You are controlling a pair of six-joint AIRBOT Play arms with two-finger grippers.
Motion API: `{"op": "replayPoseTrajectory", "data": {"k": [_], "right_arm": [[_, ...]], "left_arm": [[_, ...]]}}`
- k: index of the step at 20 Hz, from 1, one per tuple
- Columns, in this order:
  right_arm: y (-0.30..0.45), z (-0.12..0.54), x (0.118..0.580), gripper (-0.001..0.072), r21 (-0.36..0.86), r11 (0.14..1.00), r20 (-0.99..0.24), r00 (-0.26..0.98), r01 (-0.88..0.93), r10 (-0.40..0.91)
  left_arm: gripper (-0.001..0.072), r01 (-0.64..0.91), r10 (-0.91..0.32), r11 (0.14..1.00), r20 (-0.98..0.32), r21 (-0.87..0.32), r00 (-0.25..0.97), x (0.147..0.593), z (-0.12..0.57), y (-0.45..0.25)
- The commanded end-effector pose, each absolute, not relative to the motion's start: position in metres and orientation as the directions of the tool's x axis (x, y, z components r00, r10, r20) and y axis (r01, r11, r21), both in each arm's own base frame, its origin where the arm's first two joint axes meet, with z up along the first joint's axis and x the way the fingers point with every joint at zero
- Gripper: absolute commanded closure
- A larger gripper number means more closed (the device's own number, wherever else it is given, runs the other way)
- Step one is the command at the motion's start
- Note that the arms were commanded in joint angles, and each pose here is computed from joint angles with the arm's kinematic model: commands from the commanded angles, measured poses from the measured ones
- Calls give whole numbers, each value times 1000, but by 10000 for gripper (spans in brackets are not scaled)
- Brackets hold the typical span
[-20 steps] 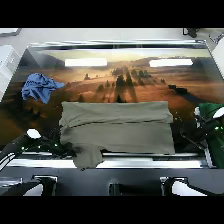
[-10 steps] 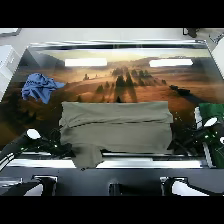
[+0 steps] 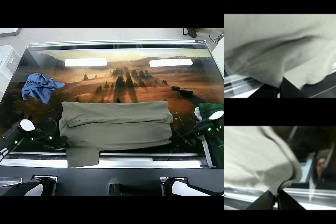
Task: Fold the clothes and pants, and hang the long-sleeved shirts on hangers.
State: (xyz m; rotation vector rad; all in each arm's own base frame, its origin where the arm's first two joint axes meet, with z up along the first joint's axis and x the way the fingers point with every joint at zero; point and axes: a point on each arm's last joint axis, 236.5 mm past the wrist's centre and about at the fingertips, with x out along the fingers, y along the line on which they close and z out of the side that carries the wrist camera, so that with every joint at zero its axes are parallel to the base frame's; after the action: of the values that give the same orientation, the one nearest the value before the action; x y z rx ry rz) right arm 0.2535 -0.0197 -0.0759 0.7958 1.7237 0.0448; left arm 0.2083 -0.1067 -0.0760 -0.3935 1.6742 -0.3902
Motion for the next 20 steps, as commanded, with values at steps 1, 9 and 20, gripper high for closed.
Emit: {"op": "replayPoseTrajectory", "data": {"k": [1, 9, 20], "right_arm": [[-25, -57, 305, 679, 438, 787, -879, 25, 434, 476], [-23, -58, 434, 677, 426, 836, -905, 178, 346, 387], [-12, -65, 433, 491, 398, 848, -914, 77, 351, 398]], "left_arm": [[687, 16, -449, 893, -892, -450, -51, 257, -54, -101], [687, 54, -456, 889, -888, -454, 48, 421, -32, -98], [120, 38, -466, 884, -885, -466, -22, 456, -55, -88]]}}
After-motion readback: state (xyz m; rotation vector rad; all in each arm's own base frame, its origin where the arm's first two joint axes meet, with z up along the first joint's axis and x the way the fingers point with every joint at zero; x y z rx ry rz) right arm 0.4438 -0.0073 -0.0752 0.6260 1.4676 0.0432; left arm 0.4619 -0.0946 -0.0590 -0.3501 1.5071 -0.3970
